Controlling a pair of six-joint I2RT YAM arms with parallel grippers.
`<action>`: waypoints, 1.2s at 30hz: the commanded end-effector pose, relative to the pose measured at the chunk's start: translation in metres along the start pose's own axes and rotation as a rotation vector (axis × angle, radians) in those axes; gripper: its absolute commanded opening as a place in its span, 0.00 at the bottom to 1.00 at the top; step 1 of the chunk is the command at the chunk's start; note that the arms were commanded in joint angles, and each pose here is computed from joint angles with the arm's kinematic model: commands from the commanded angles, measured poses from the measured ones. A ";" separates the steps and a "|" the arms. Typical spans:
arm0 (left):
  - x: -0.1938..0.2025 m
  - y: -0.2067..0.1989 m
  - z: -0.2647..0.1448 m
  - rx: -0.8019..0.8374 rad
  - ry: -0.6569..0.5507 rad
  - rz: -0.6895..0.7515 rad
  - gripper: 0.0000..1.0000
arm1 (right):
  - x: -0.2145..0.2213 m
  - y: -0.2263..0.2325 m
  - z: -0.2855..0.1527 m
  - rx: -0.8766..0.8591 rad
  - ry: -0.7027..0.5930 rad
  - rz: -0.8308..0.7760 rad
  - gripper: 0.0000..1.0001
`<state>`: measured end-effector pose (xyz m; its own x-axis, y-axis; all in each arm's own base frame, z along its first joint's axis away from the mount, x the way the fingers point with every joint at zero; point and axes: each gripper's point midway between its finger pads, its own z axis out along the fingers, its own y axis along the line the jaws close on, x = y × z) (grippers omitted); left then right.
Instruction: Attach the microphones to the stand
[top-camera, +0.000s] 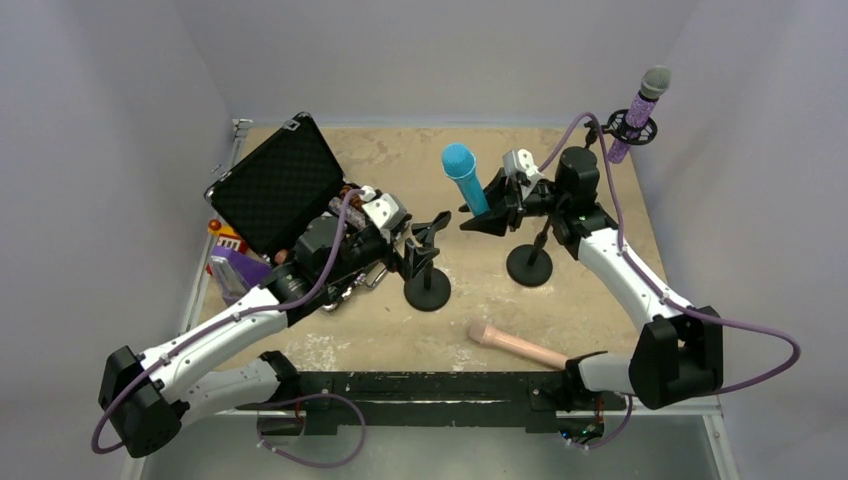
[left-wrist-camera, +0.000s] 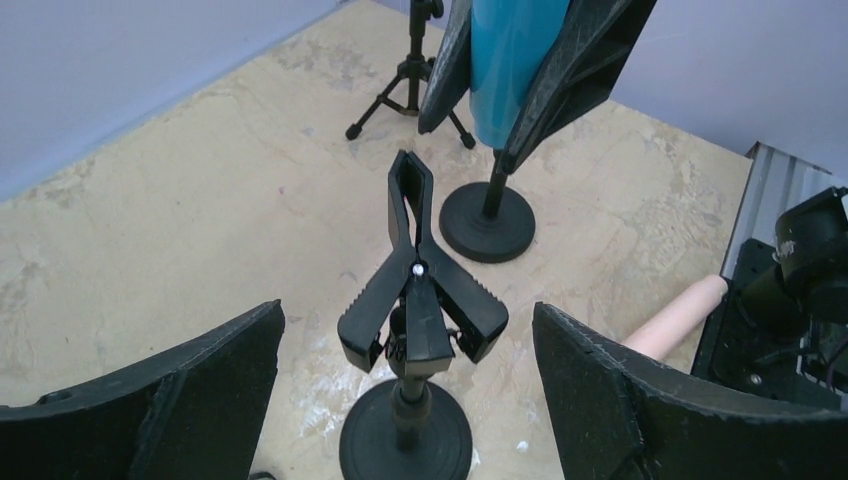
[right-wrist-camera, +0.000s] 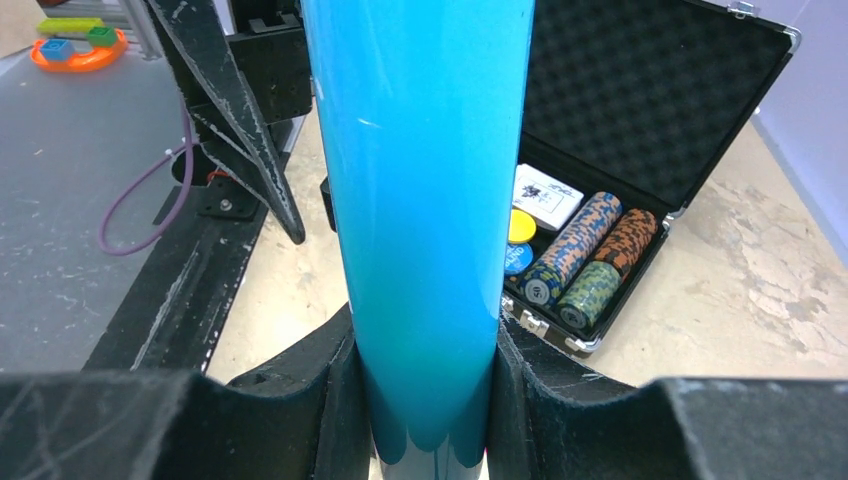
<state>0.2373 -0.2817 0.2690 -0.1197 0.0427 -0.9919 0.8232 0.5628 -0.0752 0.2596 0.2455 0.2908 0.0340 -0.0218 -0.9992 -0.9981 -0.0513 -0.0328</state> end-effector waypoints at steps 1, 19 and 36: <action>-0.042 0.007 0.007 -0.073 -0.177 0.014 0.97 | 0.010 -0.006 0.000 0.016 0.003 0.020 0.00; -0.023 -0.001 0.012 -0.023 -0.102 0.044 0.00 | 0.044 -0.025 0.006 0.101 0.043 0.088 0.00; -0.024 0.007 -0.014 0.001 -0.068 0.201 0.00 | -0.019 0.023 -0.005 0.022 0.067 -0.125 0.00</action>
<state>0.2395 -0.2709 0.2781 -0.0005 0.0718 -0.9974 0.8162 0.5762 0.0411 0.2557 0.2443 0.2821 0.0813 -0.0788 -0.9936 -0.9967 -0.0017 -0.0814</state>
